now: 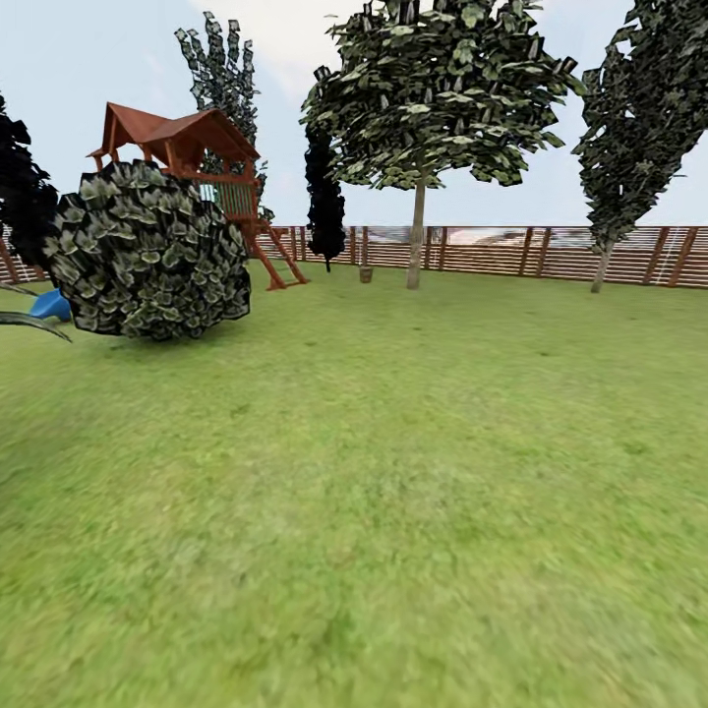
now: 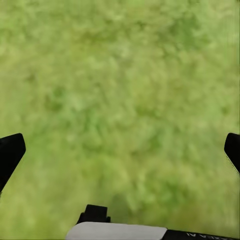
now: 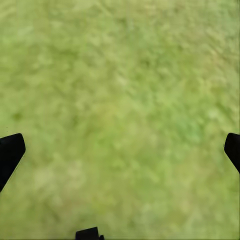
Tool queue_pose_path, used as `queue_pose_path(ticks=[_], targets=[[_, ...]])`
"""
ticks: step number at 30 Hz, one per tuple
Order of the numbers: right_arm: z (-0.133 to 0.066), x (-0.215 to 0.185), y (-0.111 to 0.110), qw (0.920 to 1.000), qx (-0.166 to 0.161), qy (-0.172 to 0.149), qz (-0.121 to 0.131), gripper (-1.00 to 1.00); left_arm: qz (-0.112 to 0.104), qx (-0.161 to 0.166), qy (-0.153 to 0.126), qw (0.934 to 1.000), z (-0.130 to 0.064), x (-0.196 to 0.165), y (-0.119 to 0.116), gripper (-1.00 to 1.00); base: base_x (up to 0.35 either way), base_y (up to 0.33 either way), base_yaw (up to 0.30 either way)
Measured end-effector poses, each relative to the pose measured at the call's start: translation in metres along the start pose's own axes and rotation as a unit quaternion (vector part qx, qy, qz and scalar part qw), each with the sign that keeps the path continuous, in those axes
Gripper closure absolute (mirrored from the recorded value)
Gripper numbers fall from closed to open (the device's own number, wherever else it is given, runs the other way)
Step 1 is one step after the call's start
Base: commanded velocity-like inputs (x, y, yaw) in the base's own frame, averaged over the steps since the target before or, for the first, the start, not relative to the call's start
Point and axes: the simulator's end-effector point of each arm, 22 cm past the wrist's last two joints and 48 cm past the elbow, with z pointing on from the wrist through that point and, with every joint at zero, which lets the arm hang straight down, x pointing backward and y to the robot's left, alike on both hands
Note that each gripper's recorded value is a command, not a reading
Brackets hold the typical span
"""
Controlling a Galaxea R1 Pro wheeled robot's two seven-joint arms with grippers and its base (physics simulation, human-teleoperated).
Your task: Take the three Easter eggs out of the wicker basket on the lawn in the garden, then place them on the lawn next to a single tree (choose any tree) so that all three eggs are next to the same tree and none are left in the basket.
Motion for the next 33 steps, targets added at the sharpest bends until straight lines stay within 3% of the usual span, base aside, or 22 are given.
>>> queue_pose_path(ticks=[33], targets=[[0.000, 0.000, 0.000, 1.0000, 0.000, 0.000, 0.000, -1.00, 0.002, -0.004, 0.011, 0.9999, -0.002, 0.009, 0.005, -1.00, 0.340, 0.000, 0.000]])
